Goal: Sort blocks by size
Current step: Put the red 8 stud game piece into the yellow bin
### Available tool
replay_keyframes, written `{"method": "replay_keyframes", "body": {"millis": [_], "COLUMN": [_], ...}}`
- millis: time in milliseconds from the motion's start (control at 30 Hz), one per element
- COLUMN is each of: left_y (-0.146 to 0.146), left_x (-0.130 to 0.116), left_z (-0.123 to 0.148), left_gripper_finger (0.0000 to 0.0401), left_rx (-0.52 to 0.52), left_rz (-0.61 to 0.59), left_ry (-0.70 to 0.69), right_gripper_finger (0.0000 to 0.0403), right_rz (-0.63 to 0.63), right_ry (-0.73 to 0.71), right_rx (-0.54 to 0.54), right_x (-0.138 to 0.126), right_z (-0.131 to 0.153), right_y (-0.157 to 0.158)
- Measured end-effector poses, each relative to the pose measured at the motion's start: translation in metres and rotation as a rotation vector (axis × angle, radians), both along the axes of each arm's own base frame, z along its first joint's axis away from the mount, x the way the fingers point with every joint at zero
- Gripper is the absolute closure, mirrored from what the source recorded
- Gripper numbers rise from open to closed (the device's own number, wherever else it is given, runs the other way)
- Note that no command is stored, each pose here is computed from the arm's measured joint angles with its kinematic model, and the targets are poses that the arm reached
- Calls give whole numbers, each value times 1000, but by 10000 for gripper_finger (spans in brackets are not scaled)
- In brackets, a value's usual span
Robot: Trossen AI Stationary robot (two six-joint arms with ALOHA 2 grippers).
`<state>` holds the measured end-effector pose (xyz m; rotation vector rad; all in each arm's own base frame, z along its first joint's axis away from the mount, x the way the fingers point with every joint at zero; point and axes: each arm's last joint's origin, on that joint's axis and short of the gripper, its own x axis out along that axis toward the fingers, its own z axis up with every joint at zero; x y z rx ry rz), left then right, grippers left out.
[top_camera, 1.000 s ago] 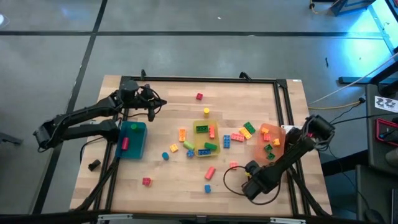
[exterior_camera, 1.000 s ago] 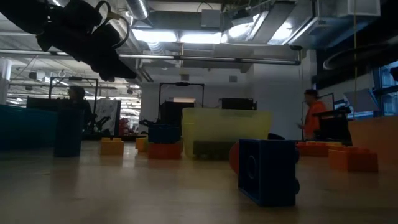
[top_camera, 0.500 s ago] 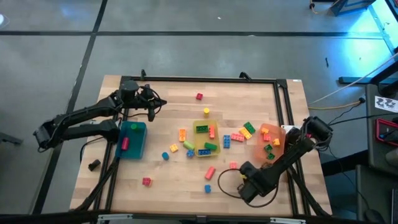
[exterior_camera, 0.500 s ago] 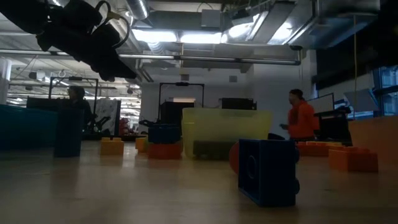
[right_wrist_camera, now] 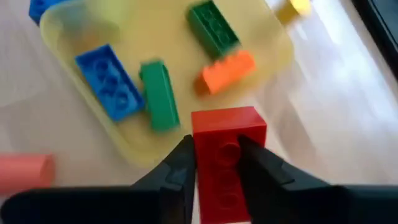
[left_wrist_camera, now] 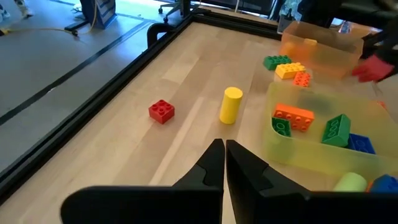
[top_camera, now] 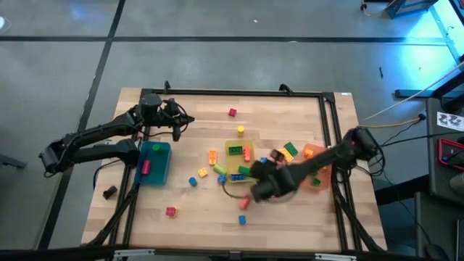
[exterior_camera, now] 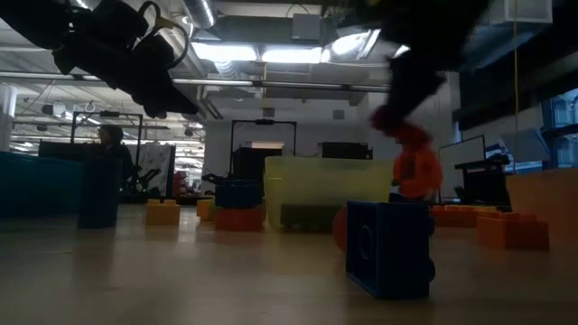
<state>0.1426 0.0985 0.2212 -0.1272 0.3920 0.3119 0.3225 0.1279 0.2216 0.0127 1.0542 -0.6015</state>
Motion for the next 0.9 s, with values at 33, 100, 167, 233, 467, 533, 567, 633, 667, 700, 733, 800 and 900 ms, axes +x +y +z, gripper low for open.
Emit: {"method": "replay_keyframes", "body": {"millis": [33, 100, 167, 233, 467, 533, 567, 633, 667, 700, 733, 800, 900], "left_y": [0, -1, -3, -4, -9, -10, -11, -14, -16, -18, -19, -24, -32], "left_x": [0, 1, 2, 3, 6, 7, 8, 13, 17, 21, 25, 35, 52], "left_z": [0, 0, 0, 0, 0, 0, 1, 4, 5, 7, 9, 10, 7], "left_gripper_finger": [400, 400, 400, 400, 400, 400, 400, 400, 400, 400, 400, 400, 400], "left_rx": [-9, -11, -4, -1, 26, 26, 25, 14, 6, -1, -5, -7, -4], "left_rz": [2, -5, -17, -29, -72, -82, -93, -119, -137, -156, -173, -214, -281], "left_ry": [-3, -3, -1, 0, 8, 5, -3, -49, -78, -110, -137, -179, -220], "right_gripper_finger": [299, 286, 274, 265, 261, 261, 261, 261, 261, 261, 261, 261, 261], "right_rz": [48, 163, 279, 370, 446, 433, 432, 446, 457, 457, 463, 471, 463], "right_ry": [10, 35, 54, 72, 101, 99, 99, 96, 85, 66, 43, -1, -59], "right_rx": [1, 15, 40, 63, 141, 142, 143, 131, 125, 119, 112, 98, 82], "right_x": [7, 20, 29, 36, 42, 43, 43, 45, 46, 48, 51, 55, 60], "right_z": [0, 1, 2, 2, 2, 2, 2, 2, 3, 4, 5, 7, 10], "right_y": [-8, -22, -35, -46, -73, -78, -81, -85, -85, -87, -88, -89, -91]}}
